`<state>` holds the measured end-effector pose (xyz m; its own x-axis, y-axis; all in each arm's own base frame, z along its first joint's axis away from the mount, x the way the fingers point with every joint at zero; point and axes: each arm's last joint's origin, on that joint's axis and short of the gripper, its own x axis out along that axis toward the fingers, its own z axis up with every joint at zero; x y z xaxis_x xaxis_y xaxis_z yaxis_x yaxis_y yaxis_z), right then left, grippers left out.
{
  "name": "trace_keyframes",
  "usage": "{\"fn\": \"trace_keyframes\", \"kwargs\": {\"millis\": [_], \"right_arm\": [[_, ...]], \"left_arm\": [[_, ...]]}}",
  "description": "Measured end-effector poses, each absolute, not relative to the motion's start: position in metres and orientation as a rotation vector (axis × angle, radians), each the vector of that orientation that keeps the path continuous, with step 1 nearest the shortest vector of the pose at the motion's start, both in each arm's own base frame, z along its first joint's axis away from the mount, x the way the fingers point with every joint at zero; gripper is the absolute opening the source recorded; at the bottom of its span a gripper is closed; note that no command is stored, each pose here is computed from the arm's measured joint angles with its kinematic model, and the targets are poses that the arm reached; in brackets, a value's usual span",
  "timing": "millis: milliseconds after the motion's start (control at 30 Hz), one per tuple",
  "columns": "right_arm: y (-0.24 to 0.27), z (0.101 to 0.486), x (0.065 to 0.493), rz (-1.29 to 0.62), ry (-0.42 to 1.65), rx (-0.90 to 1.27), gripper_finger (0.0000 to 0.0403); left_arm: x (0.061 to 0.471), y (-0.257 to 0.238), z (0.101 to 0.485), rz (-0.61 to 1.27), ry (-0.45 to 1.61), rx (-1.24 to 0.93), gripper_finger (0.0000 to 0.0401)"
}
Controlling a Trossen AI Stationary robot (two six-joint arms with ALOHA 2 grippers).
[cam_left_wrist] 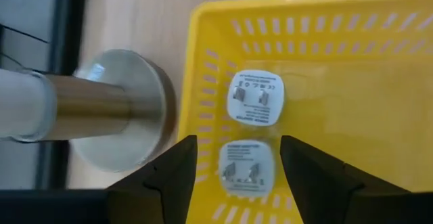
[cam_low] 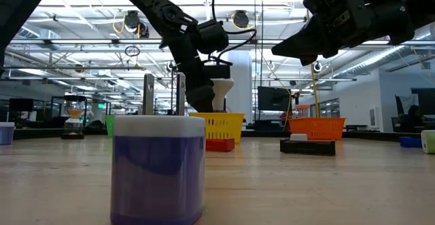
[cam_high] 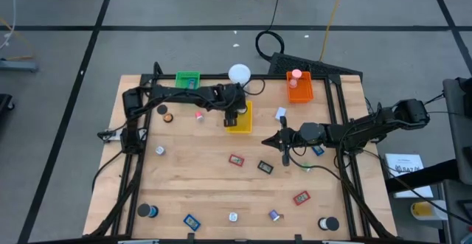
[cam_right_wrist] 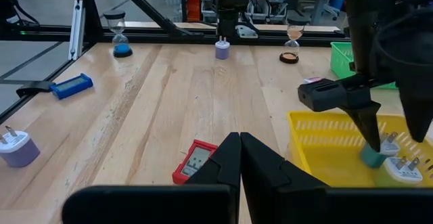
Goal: Pick & Place Office items
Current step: Put the left red digital clock into the green bin
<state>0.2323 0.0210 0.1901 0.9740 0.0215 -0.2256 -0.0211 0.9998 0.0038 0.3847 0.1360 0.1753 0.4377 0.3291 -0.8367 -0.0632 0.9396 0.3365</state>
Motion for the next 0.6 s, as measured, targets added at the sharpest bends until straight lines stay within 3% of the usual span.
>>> {"fn": "trace_keyframes", "kwargs": {"millis": [267,600], "right_arm": [[0.021,0.190,0.232,0.021,0.229,0.001,0.0000],[0.021,0.190,0.232,0.021,0.228,0.001,0.0000]], "left_arm": [[0.381,0.117,0.218,0.262,1.053,0.310,0.0173],[0.334,0.069,0.293,0.229,1.014,0.293,0.0061]]}}
